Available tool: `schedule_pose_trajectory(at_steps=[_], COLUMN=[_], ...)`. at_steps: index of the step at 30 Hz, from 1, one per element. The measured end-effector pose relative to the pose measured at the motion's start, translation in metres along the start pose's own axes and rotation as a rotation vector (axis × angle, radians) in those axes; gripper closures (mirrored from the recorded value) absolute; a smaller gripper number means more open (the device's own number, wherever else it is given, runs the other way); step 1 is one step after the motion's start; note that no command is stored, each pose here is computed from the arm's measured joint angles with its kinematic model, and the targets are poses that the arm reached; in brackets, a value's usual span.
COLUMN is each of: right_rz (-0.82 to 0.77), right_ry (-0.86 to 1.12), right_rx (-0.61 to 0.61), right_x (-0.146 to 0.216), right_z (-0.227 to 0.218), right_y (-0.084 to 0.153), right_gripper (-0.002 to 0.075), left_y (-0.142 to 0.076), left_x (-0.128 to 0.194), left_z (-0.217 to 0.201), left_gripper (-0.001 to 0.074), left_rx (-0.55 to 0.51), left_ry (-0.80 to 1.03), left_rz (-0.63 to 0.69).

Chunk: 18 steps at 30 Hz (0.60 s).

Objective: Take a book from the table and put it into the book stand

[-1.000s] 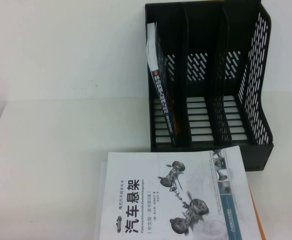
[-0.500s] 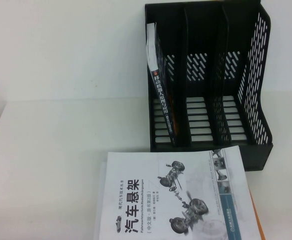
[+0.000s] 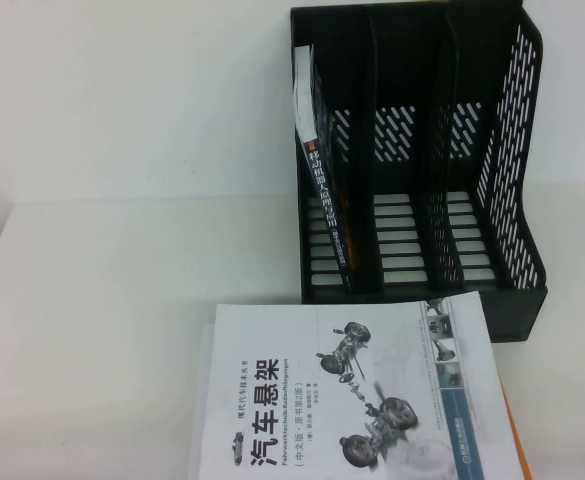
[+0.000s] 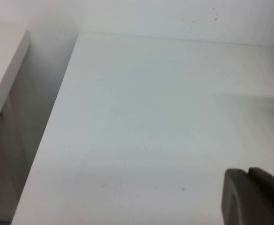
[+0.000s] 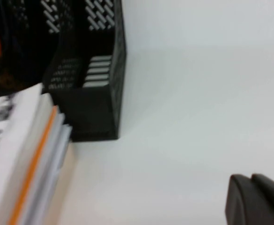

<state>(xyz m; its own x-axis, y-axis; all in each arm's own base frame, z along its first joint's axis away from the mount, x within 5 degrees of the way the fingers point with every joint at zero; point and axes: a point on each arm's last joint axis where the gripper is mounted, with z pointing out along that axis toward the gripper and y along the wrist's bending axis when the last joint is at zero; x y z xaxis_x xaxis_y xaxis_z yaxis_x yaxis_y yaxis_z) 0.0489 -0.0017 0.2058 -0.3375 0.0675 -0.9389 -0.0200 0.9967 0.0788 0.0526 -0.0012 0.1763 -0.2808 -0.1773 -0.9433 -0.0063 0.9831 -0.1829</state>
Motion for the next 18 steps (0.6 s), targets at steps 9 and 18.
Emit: schedule_pose_trajectory(at_steps=[9,18], right_rz=[-0.046,-0.186], right_ry=[-0.034,-0.018], right_rx=[0.083,0.108], right_x=[0.032,0.032], right_z=[0.015,0.015], right_y=[-0.005,-0.006], right_gripper=[0.0727,0.0727], left_y=[0.0,0.0], left_x=[0.0,0.0], left_z=[0.0,0.0], left_gripper=[0.0737,0.0737], left_rx=[0.0,0.0], left_ry=[0.0,0.0], left_rz=[0.0,0.0])
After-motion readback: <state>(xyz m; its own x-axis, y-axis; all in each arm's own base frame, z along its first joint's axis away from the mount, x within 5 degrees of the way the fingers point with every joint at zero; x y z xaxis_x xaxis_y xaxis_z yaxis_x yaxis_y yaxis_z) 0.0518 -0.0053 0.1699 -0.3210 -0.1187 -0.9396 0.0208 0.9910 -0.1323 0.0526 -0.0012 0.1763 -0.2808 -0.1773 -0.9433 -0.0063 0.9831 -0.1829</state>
